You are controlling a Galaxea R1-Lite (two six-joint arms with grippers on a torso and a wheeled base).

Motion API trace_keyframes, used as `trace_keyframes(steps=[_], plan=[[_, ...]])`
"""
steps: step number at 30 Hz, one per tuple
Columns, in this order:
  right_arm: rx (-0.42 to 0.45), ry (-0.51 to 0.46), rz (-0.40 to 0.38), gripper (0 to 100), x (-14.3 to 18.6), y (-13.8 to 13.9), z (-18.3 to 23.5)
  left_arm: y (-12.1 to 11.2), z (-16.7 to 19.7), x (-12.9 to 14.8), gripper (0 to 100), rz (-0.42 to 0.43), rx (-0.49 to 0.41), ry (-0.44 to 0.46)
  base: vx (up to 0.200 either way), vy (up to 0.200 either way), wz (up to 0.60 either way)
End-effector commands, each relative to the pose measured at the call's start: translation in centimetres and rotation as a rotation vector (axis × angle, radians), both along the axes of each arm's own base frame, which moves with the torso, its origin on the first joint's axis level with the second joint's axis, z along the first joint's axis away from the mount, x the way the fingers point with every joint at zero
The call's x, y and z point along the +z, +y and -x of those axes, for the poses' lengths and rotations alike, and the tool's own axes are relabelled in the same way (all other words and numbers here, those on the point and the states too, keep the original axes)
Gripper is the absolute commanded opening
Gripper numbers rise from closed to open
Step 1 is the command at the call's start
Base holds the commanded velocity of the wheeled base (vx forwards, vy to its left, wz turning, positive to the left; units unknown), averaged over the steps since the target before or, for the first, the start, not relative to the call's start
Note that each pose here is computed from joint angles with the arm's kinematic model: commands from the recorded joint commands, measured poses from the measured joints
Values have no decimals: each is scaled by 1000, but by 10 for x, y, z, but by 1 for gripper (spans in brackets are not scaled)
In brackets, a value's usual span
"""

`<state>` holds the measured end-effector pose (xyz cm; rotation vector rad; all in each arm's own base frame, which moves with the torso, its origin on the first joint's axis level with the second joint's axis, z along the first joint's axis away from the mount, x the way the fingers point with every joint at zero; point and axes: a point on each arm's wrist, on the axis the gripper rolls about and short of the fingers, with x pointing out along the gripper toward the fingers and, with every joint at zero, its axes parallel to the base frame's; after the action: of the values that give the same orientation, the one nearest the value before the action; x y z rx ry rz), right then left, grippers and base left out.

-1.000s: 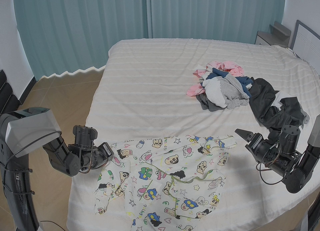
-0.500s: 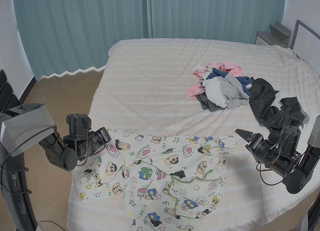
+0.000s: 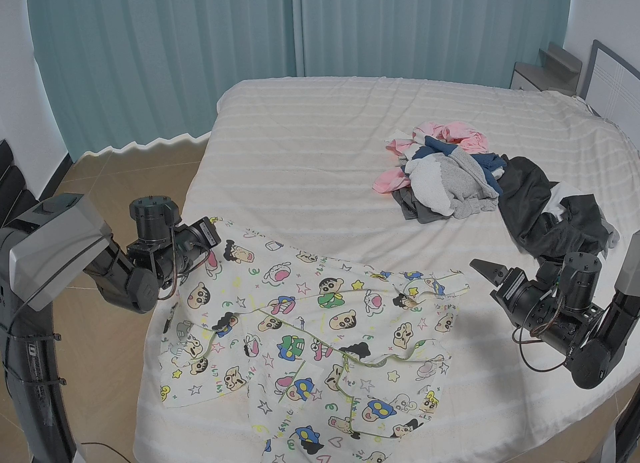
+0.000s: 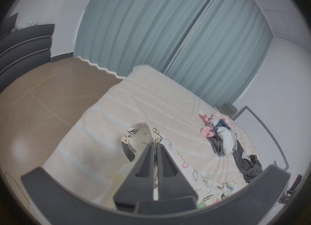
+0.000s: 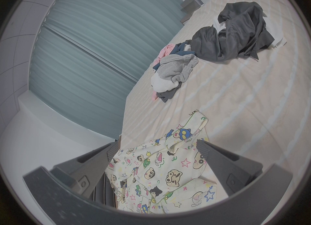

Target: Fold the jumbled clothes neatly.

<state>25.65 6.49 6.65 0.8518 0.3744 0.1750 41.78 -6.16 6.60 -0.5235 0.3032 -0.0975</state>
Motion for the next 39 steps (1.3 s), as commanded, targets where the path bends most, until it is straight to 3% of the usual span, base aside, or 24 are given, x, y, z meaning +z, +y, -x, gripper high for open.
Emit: trace_keyframes(steps=[1, 9, 14, 15, 23, 27, 28, 29, 30, 31, 32, 39], plan=[[1, 1, 0, 100, 0, 0, 0, -3, -27, -1, 0, 7, 2, -59, 0, 0, 0], [1, 6, 1, 100, -1, 0, 1, -1, -64, -4, 0, 16, 17, -144, 0, 0, 0], [1, 12, 2, 100, -3, 0, 1, 7, -75, -20, 0, -81, 26, -142, 0, 0, 0], [1, 12, 2, 100, -3, 0, 1, 8, -76, -20, 100, -86, 28, -145, 0, 0, 0], [1, 9, 2, 100, -4, -1, 3, 28, -83, -4, 100, -161, 166, -208, 0, 0, 0], [1, 0, -1, 100, -4, -1, 4, 40, -62, 13, 100, -177, 180, -169, 0, 0, 0], [-1, 3, 0, 100, -5, -1, 3, 47, -33, 23, 100, -161, 92, -108, 0, 0, 0], [1, 3, 0, 100, -5, -1, 3, 47, -31, 24, 100, -159, 83, -104, 0, 0, 0], [-1, 6, 1, 100, -7, -1, 2, 49, -5, 28, 100, -134, -25, -51, 0, 0, 0], [-1, 6, 1, 100, -7, -1, 2, 49, -5, 28, 100, -134, -25, -51, 0, 0, 0], [1, 13, 2, 100, -9, -1, 2, 53, 25, 33, 100, -116, -103, 0, 0, 0, 0], [-1, 29, 8, 100, -14, -1, 1, 81, 115, 19, 100, -156, -256, 165, 0, 0, 0]])
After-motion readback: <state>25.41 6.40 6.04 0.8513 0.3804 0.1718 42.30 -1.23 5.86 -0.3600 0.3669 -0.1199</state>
